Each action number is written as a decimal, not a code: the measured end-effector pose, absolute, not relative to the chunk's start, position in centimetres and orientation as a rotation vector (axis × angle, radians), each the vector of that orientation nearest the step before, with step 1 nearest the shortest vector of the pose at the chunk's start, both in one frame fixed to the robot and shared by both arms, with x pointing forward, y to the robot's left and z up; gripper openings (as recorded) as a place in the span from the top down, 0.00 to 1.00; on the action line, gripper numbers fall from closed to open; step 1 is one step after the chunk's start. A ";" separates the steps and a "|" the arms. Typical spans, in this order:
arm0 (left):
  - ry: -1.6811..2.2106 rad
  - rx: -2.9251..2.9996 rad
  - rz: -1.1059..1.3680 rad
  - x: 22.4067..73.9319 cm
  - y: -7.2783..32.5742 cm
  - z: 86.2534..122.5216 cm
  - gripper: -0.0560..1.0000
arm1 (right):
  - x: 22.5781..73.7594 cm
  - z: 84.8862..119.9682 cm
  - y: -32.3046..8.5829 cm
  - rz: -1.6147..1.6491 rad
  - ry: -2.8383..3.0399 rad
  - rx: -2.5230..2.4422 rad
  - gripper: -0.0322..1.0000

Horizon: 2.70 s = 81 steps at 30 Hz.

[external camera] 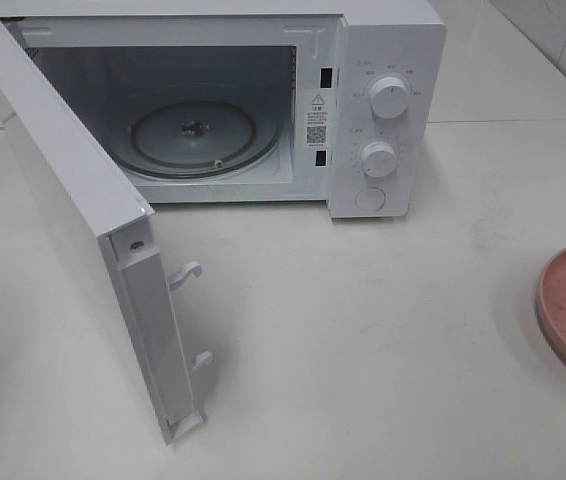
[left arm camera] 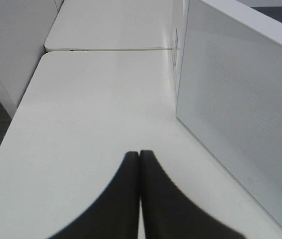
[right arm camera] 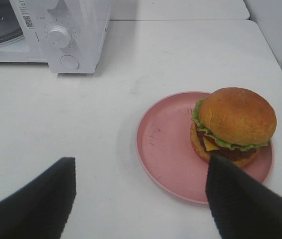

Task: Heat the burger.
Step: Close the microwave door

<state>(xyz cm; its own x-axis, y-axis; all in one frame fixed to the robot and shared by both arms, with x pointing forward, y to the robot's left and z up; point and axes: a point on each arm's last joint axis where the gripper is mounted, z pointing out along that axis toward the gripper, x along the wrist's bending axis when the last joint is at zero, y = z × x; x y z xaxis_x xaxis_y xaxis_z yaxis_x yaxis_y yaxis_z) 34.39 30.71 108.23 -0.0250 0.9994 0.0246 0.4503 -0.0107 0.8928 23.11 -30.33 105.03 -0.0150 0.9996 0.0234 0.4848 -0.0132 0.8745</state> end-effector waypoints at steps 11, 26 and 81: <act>1.470 1.404 1.186 39.0 31.9 103.6 0.95 | 23.1 105.0 -30.3 0.956 1.580 1.578 0.28; 1.380 1.449 1.161 42.7 31.6 98.6 0.95 | 23.1 105.0 -30.3 0.956 1.580 1.578 0.28; 1.024 1.616 0.791 53.2 7.6 95.2 0.95 | 23.1 105.1 -30.3 0.957 1.578 1.577 0.28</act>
<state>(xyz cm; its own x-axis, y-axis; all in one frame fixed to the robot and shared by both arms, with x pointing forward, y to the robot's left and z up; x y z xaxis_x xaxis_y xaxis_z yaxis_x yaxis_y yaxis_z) 53.23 7.61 95.18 0.4220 0.9066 0.0070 0.2356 -0.1171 0.9648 23.12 -30.33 105.05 -0.0146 0.9996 0.0244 0.4830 -0.0143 0.8755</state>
